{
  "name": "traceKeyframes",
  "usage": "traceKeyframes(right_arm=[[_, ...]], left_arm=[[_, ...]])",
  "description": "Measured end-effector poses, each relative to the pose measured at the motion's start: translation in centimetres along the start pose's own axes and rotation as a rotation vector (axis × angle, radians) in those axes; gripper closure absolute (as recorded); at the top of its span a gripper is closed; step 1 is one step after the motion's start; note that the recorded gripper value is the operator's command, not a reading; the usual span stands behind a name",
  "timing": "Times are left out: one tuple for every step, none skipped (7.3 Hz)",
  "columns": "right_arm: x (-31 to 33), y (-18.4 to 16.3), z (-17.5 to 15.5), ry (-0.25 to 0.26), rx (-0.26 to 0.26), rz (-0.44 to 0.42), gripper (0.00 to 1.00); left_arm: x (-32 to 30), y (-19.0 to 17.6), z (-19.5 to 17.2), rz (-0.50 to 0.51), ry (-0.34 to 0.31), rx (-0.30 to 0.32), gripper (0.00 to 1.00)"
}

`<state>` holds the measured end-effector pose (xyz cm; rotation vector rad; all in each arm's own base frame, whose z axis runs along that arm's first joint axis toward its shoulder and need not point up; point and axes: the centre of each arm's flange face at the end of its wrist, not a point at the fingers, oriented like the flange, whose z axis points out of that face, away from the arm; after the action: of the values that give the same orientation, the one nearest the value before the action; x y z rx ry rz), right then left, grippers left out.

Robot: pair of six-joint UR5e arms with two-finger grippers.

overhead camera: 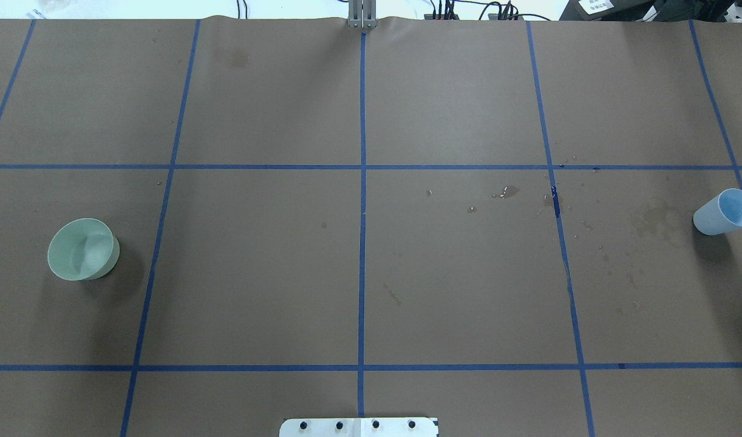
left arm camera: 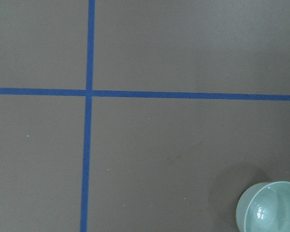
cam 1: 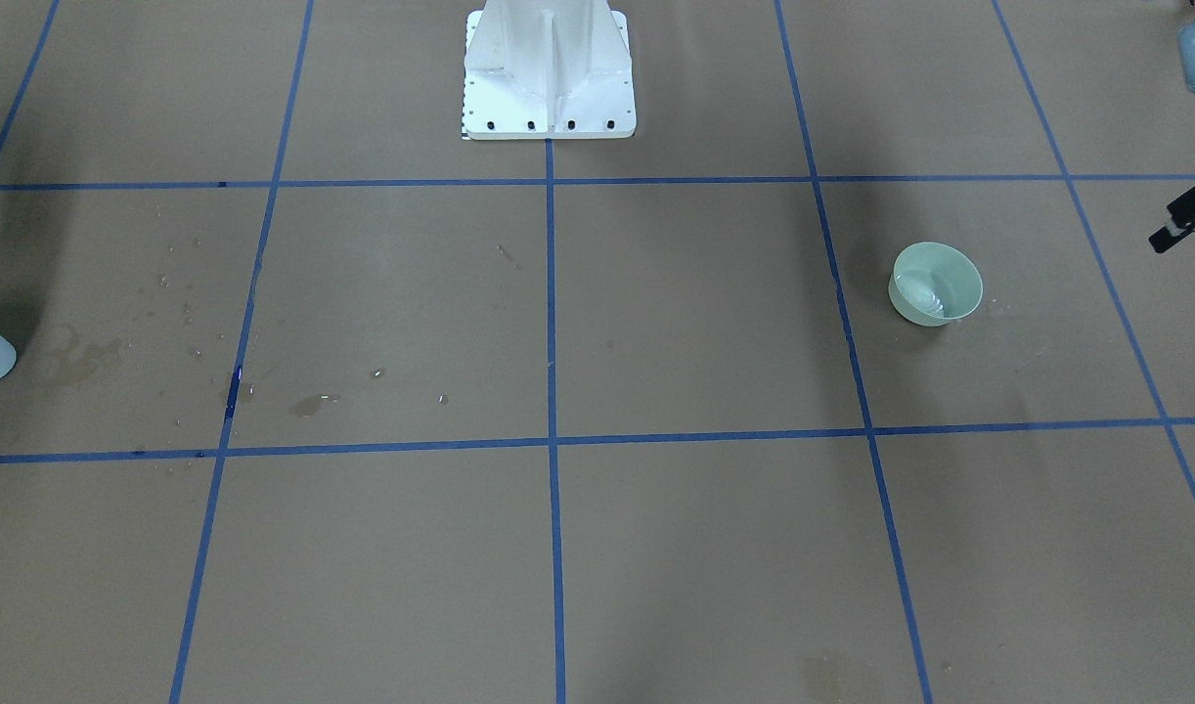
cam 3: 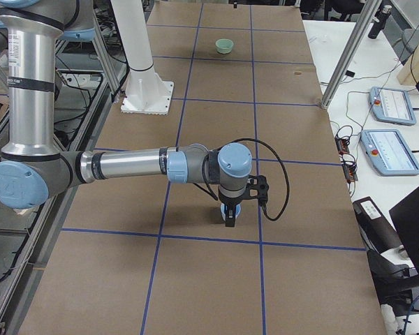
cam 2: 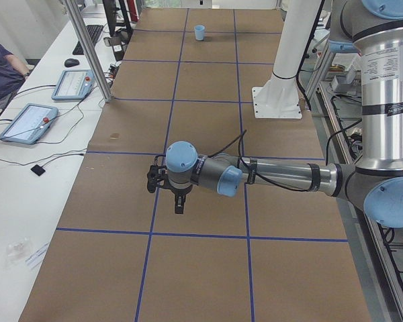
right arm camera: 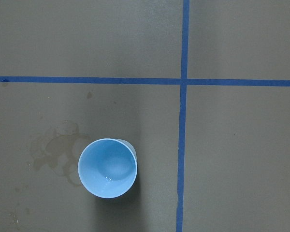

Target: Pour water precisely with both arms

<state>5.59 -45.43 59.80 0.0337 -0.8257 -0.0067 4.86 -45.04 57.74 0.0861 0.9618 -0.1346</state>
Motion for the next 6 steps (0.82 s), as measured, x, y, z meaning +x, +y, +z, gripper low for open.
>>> traceKeyframes(right_arm=[[-0.1,-0.1,-0.1,0.001,0.001,0.0,0.01],[-0.2,-0.2,-0.1,-0.003,0.002,0.001,0.01],[-0.3,-0.2,-0.2,-0.007,0.002,0.003,0.01],[-0.3,-0.2,-0.2,-0.009,0.002,0.004,0.01],[-0.3,-0.2,-0.2,-0.01,0.002,0.004,0.01],[-0.3,-0.3,-0.2,-0.01,0.002,0.004,0.01]], left_arm=[[2.1,1.1,2.5,-0.03,-0.007,0.005,0.0],[3.8,2.2,4.6,-0.041,-0.009,0.001,0.0],[5.0,3.2,6.2,-0.038,-0.011,-0.004,0.0],[6.0,4.3,8.0,-0.028,-0.029,-0.011,0.0],[7.3,5.4,9.8,-0.024,-0.045,-0.019,0.0],[8.5,6.4,11.3,-0.025,-0.05,-0.027,0.0]])
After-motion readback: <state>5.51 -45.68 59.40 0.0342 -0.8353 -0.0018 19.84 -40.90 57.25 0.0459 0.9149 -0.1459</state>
